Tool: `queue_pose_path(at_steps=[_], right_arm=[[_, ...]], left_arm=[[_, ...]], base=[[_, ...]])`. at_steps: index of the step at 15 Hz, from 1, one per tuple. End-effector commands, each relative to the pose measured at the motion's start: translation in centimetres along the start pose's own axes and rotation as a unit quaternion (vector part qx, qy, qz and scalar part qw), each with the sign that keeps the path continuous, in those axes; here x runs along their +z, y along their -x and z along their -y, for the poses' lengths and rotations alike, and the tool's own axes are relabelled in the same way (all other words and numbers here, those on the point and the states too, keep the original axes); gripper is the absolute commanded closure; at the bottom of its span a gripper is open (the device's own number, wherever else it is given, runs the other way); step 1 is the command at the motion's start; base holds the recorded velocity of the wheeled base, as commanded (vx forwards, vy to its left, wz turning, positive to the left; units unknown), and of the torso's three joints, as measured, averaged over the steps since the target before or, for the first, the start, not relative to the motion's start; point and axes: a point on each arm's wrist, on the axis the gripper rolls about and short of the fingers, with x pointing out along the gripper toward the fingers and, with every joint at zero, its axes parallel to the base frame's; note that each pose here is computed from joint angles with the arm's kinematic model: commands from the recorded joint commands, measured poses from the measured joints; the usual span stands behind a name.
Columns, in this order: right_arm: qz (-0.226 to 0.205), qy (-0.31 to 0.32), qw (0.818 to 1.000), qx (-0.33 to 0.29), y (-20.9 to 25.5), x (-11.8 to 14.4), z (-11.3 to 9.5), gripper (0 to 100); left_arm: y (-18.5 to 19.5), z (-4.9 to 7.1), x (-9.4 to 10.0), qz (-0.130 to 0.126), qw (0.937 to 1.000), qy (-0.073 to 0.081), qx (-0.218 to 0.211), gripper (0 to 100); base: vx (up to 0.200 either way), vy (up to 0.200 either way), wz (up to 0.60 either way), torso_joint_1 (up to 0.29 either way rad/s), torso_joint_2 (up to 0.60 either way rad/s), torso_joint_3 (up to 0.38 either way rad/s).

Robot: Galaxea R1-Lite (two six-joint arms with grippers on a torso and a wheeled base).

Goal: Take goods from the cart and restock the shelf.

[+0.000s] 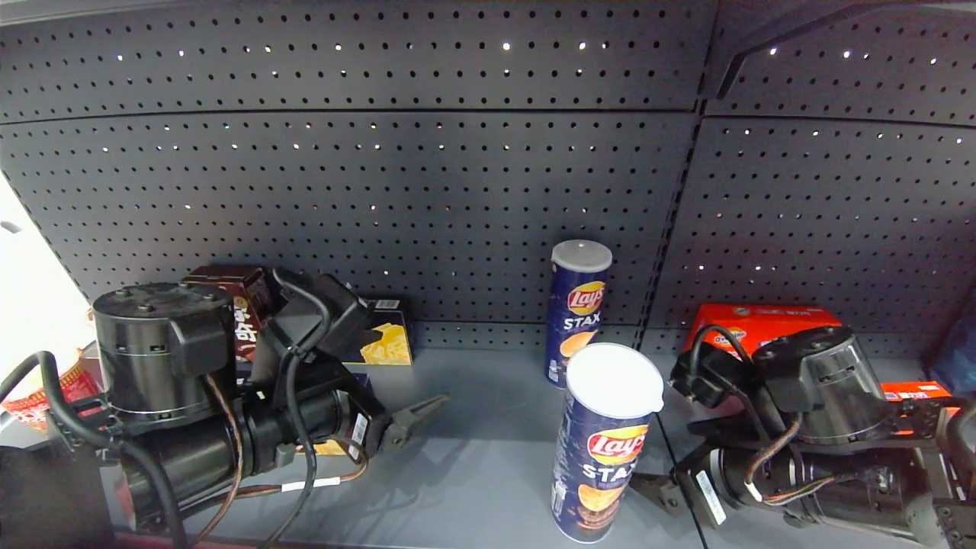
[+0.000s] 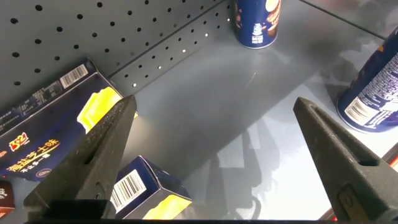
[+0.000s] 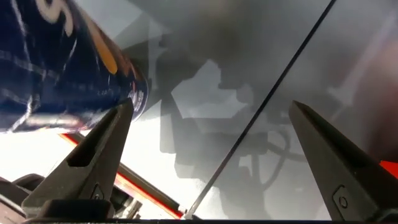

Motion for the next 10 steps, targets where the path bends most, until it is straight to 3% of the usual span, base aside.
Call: queue_pose_path(at_steps=[1,5,7,10], right_arm=[[-0.003,0.000,1.000,0.000,0.0,-0.2,0.0,0],[-0.007,-0.009,1.000,-0.012,-0.3,-0.2,0.7,0],[-0.007,-0.014,1.000,-0.017,-0.4,-0.2,1.1,0],[-0.008,-0.019,1.000,-0.023,-0.3,-0.3,1.5,0]], left_arm=[[-0.1,0.0,0.0,0.000,1.0000,0.000,0.000,0],[0.0,0.5,-0.3,-0.008,0.9999,-0.002,-0.009,0],[-0.4,2.7,-1.0,-0.026,0.9981,-0.014,-0.054,0],[-2.6,4.9,-2.0,-0.058,0.9935,-0.026,-0.095,0]], base=[[0.000,0.000,0.00,0.000,0.00,0.000],[0.000,0.000,0.00,0.000,0.00,0.000],[0.000,0.000,0.00,0.000,0.00,0.000],[0.000,0.000,0.00,0.000,0.00,0.000]])
